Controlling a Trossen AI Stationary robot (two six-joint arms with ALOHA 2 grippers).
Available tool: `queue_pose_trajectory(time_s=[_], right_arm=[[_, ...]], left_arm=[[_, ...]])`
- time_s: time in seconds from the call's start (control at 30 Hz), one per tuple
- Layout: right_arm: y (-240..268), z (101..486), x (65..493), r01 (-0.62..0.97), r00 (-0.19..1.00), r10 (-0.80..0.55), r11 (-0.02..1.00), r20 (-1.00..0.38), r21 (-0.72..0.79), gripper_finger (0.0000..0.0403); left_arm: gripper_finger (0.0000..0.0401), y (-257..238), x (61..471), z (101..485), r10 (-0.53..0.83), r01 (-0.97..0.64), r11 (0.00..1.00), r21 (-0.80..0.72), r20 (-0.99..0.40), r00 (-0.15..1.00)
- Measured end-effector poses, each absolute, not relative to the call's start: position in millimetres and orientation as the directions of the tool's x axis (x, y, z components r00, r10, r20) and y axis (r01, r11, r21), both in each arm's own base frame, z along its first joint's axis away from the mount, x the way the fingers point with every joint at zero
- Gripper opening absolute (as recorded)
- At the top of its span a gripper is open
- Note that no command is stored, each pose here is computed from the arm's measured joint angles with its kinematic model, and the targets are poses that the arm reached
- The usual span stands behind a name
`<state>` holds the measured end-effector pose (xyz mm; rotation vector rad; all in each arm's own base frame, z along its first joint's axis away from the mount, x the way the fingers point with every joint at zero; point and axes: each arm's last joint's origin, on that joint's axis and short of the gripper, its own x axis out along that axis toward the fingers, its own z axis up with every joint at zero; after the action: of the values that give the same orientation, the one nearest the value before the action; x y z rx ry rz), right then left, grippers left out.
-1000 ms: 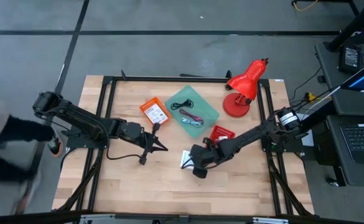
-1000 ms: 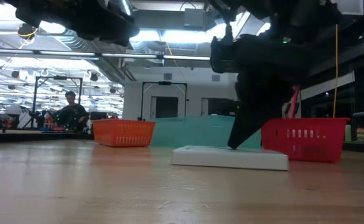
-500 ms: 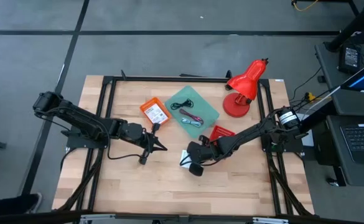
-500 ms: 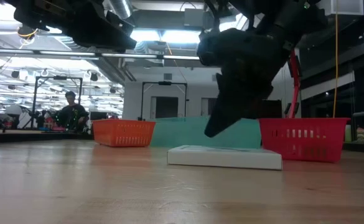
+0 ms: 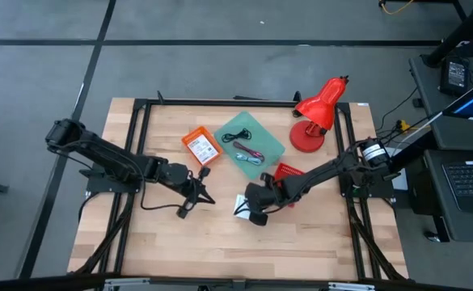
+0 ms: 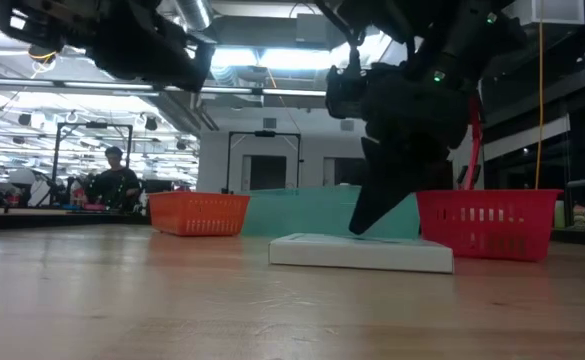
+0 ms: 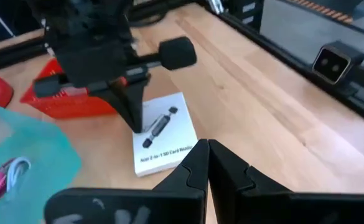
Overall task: Pick and place items into bin
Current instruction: Put the white card reader box into the orange bin
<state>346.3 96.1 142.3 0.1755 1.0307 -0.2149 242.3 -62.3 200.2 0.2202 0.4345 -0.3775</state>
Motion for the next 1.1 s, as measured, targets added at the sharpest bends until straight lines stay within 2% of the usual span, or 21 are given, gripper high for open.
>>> queue_pose_trajectory(time_s=[0.43, 0.73, 1.1], right_arm=[[90.7, 141.9, 346.3, 0.247, 0.475, -0.074, 0.968, -0.877, 0.052, 0.0000], [90.8, 143.0, 347.3, 0.230, 0.488, -0.077, 0.972, -0.869, 0.043, 0.0000], [90.1, 163.6, 344.6, 0.227, 0.537, -0.061, 0.971, -0.842, 0.074, 0.0000]], left_arm=[[0.0004, -68.5, 253.4, 179.9, -0.297, 0.398, 0.910, 0.116, -0.488, 0.821], [0.0004, -68.2, 254.2, 179.2, -0.295, 0.396, 0.911, 0.116, -0.487, 0.822], [0.0007, -68.9, 255.4, 181.6, -0.299, 0.393, 0.911, 0.120, -0.462, 0.835]])
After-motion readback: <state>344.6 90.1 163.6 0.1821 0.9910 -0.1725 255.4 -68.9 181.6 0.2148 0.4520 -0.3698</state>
